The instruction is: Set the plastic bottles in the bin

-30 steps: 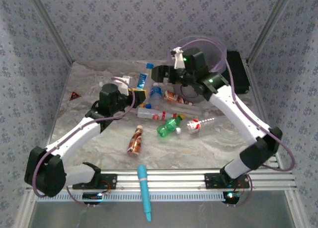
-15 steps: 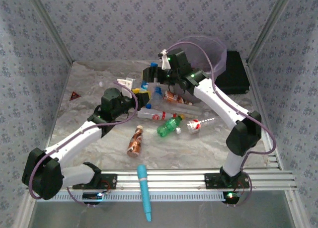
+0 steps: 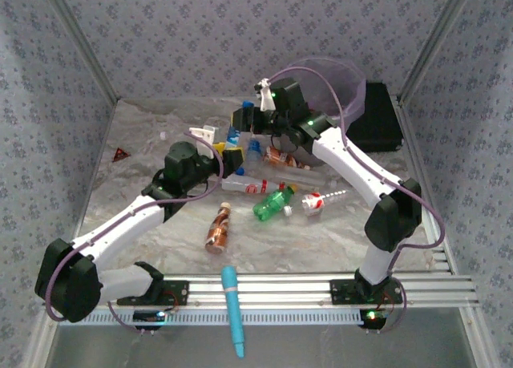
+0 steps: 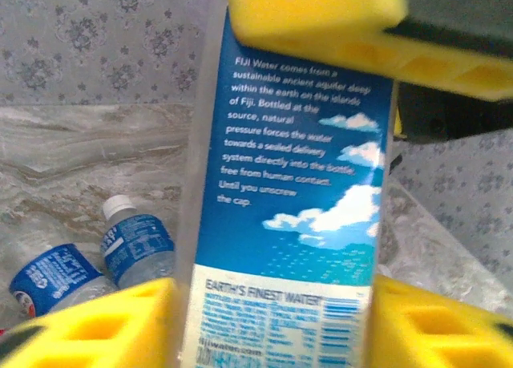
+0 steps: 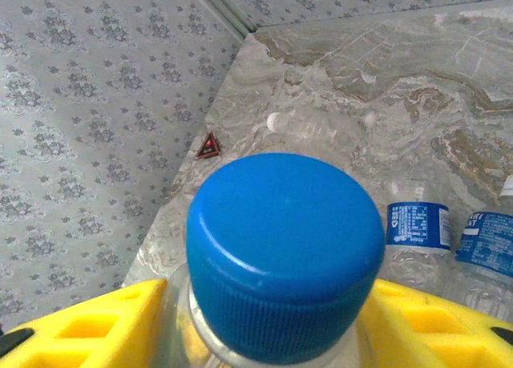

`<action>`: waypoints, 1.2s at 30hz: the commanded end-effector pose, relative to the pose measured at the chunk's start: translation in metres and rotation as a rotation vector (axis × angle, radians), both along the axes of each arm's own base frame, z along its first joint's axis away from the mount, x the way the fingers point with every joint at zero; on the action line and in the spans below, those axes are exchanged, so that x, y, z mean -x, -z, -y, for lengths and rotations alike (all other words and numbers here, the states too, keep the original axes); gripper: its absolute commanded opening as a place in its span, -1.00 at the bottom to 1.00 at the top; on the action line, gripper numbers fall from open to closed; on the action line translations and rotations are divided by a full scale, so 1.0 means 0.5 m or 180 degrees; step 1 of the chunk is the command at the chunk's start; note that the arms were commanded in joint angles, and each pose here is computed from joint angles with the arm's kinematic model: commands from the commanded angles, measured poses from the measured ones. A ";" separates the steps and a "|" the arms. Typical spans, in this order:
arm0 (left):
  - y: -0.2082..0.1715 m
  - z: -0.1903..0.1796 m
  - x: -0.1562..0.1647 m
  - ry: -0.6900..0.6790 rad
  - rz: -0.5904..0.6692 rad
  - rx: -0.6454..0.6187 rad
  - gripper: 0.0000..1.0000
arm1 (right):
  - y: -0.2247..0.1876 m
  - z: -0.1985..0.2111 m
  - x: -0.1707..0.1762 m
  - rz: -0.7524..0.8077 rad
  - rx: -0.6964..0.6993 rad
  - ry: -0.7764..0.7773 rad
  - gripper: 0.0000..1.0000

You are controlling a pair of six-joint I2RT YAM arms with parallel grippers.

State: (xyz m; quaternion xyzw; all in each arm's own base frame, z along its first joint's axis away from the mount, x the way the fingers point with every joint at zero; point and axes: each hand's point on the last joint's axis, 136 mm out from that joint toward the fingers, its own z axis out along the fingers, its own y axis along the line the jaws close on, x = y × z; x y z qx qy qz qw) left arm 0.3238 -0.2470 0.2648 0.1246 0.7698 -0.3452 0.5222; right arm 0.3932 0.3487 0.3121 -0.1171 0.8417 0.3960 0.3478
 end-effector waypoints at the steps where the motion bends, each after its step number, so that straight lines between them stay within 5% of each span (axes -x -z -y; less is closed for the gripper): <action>1: -0.051 0.001 0.015 0.0019 0.0078 0.0044 0.67 | -0.072 0.024 0.002 0.0365 -0.0033 0.0040 0.00; 5: -0.031 -0.030 0.022 -0.0192 -0.0124 -0.0032 1.00 | -0.133 0.066 0.013 0.0730 0.0190 0.0039 -0.02; 13: 0.072 -0.101 0.030 -0.0849 -0.0891 -0.0151 1.00 | -0.216 0.178 0.005 0.1253 0.0684 0.0173 -0.06; 20: 0.173 -0.153 0.043 -0.1307 -0.1397 -0.0245 0.99 | -0.249 0.307 -0.084 0.1343 0.0957 0.0602 -0.15; 29: 0.177 -0.177 0.059 -0.1385 -0.1433 -0.0415 0.99 | -0.189 0.429 -0.214 0.1221 0.1323 0.0874 -0.18; 36: 0.181 -0.185 0.063 -0.1431 -0.1477 -0.0399 0.98 | -0.068 0.479 -0.271 0.0842 0.1819 0.0865 -0.22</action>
